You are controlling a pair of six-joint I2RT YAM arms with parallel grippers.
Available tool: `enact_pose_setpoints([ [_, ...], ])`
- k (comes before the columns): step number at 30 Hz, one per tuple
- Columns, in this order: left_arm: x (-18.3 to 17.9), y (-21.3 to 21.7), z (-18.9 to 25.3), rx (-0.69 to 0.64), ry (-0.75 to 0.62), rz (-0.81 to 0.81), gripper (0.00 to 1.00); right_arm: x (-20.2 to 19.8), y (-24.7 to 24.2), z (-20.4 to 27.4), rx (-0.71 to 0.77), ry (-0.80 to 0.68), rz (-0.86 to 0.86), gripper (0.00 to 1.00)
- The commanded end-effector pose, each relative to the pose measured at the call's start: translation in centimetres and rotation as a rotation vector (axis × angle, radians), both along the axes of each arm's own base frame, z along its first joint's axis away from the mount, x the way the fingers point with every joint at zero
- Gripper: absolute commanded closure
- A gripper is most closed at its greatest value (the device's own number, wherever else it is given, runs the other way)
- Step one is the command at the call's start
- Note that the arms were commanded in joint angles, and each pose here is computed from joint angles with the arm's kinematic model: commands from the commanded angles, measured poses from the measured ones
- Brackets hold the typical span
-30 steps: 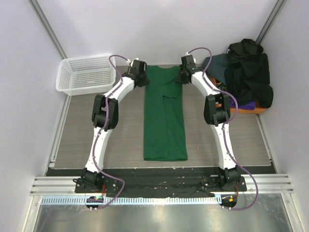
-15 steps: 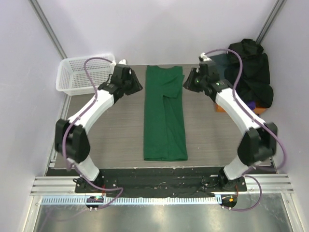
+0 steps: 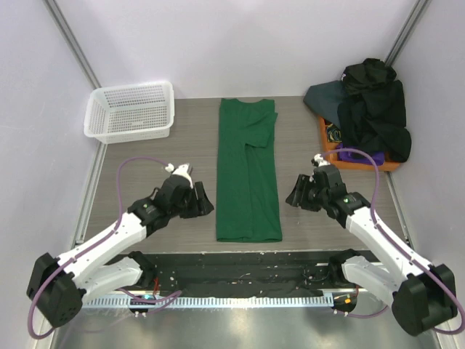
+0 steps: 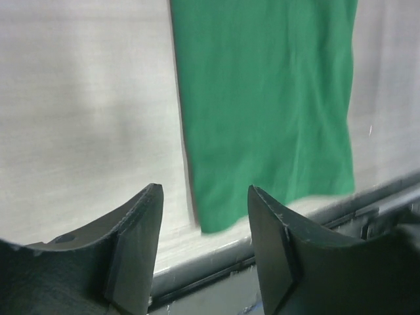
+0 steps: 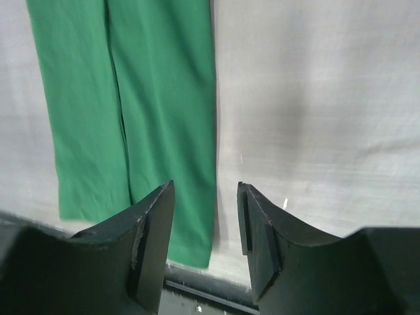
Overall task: Roll the t-shirts
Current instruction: Roll the T-shirt to the center of the board.
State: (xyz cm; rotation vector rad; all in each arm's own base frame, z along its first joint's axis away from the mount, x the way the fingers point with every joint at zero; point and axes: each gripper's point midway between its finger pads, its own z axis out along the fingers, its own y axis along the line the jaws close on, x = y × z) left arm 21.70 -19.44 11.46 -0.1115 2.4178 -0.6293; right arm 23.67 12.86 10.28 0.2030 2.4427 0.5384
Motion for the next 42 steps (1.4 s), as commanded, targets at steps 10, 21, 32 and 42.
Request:
enact_pose_setpoints([
  [10, -6.2, -1.4, -5.9, -0.133, 0.161, -0.023, 0.39, -6.6, 4.0, -4.6, 0.227, 0.180, 0.092, 0.52],
  [21, -6.3, -3.1, -8.0, -0.158, 0.221, -0.060, 0.42, -9.0, 4.7, -7.1, 0.246, 0.240, 0.104, 0.60],
  [32, -6.5, -3.6, -8.2, -0.182, 0.240, -0.073, 0.52, -9.7, 4.9, -7.6, 0.214, 0.259, 0.114, 0.96],
  [42, -7.3, -3.4, -8.0, -0.192, 0.256, -0.084, 0.85, -9.8, 5.1, -7.0, 0.231, 0.254, 0.116, 0.99],
])
